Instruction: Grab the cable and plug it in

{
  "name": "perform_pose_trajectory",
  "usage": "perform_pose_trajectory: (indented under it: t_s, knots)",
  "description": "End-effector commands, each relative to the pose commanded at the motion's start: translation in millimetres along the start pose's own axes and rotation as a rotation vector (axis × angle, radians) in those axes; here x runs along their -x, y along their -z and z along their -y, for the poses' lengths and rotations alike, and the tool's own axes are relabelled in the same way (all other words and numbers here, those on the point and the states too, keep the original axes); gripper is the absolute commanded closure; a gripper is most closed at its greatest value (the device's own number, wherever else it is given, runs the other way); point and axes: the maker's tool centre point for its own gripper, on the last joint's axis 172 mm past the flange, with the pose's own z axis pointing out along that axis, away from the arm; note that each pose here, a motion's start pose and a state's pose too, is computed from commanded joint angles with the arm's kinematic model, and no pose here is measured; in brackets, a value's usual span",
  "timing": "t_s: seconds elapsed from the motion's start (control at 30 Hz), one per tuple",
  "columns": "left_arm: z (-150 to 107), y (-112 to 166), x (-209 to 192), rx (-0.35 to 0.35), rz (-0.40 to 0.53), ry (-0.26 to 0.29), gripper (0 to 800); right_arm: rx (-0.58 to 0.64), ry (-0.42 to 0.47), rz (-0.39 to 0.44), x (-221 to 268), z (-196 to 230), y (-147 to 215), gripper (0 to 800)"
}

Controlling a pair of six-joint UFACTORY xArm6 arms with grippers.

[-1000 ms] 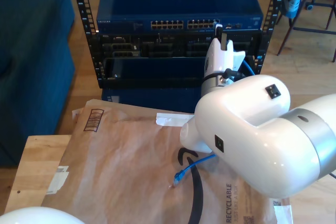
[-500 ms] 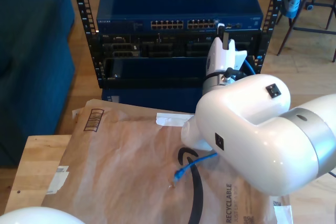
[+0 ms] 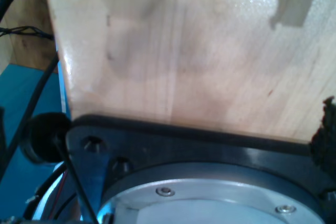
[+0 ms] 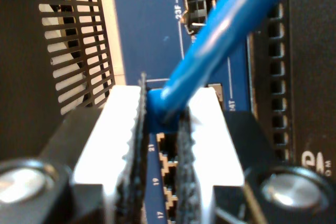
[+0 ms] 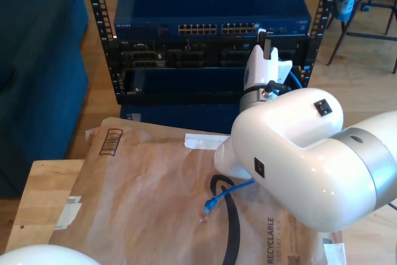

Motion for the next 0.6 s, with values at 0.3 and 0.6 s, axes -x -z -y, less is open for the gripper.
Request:
perform_pose_trajectory:
  t_s: [0.3, 0.6]
  knots:
    - [0.0, 0.0, 0.0, 0.000, 0.000, 0.000, 0, 0.001, -0.002, 0.002, 1.2, 0.6, -1.2, 800]
    - [0.0, 0.0, 0.0, 0.000, 0.000, 0.000, 0, 0.004, -0.004, 0.009, 4.3, 0.8, -2.2, 800]
